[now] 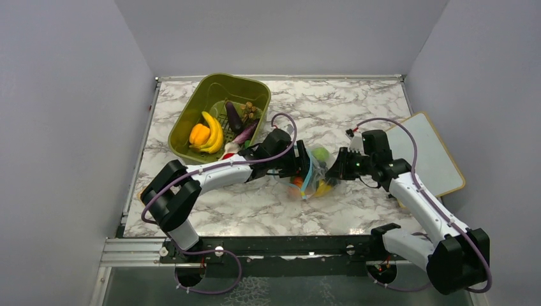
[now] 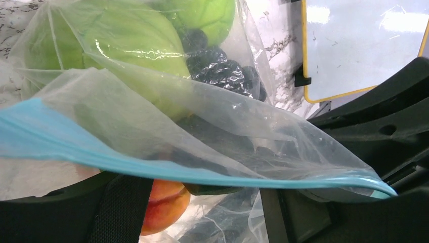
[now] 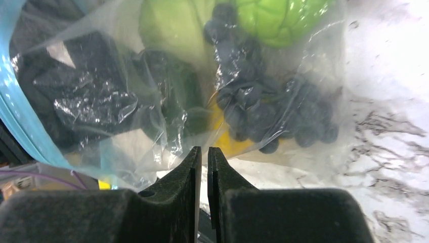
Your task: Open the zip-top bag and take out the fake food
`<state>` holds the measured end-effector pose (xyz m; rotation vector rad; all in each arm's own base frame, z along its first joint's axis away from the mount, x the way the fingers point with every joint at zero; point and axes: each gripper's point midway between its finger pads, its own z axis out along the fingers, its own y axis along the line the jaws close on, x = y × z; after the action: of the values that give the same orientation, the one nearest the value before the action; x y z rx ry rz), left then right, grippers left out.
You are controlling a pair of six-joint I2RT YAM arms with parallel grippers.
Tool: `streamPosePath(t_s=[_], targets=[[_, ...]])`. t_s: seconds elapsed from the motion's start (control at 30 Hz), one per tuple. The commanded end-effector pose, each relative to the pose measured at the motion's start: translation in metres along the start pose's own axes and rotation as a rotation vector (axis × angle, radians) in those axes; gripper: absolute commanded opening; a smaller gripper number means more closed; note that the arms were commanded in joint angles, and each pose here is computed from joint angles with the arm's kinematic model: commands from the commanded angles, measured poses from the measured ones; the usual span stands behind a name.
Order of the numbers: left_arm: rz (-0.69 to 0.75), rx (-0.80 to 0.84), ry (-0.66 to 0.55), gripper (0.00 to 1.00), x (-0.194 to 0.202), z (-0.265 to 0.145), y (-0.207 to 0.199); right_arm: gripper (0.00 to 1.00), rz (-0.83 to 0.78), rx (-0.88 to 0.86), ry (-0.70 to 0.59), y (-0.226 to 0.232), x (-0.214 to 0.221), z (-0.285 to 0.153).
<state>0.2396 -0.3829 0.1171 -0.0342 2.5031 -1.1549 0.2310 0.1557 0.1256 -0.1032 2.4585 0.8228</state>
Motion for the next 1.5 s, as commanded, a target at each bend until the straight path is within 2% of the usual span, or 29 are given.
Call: streamPosePath(t_s=[0.0,0.2,0.4,0.53,0.6,0.9,1.0,1.1,1.23,1.47], targets=[[-0.013,-0.006,0.002,0.73,0.002,-0.007,-0.001,0.11,0.043,-0.110,0.043,0.020,0.015,-0.005],[-0.049,0.097,0.007,0.75,0.003,-0.005,-0.017,0.07,0.044,-0.164,0.044,0.026,0.017,-0.002],[0.037,0.060,0.116,0.75,0.017,-0.003,-0.013,0.06,0.077,-0.170,0.093,0.021,0.024,0.010],[0.063,0.071,0.120,0.75,0.017,-0.011,-0.015,0.06,0.091,-0.159,0.079,0.018,0.023,0.013],[0.039,0.125,0.128,0.69,0.019,-0.012,-0.022,0.05,0.105,-0.182,0.084,0.020,0.026,0.016],[-0.106,0.157,0.098,0.58,0.019,-0.013,-0.021,0.02,0.134,-0.190,0.098,0.017,0.035,0.020],[-0.114,0.136,0.083,0.71,0.018,-0.015,-0.017,0.02,0.144,-0.205,0.103,0.019,0.037,0.021],[-0.121,0.123,0.085,0.78,0.019,-0.017,-0.014,0.01,0.160,-0.230,0.100,0.022,0.037,0.022],[-0.117,0.110,0.076,0.78,0.019,-0.019,-0.011,0.01,0.188,-0.261,0.093,0.028,0.034,0.023],[-0.107,0.108,0.092,0.71,0.023,-0.016,-0.010,0.02,0.209,-0.288,0.102,0.031,0.036,0.025]])
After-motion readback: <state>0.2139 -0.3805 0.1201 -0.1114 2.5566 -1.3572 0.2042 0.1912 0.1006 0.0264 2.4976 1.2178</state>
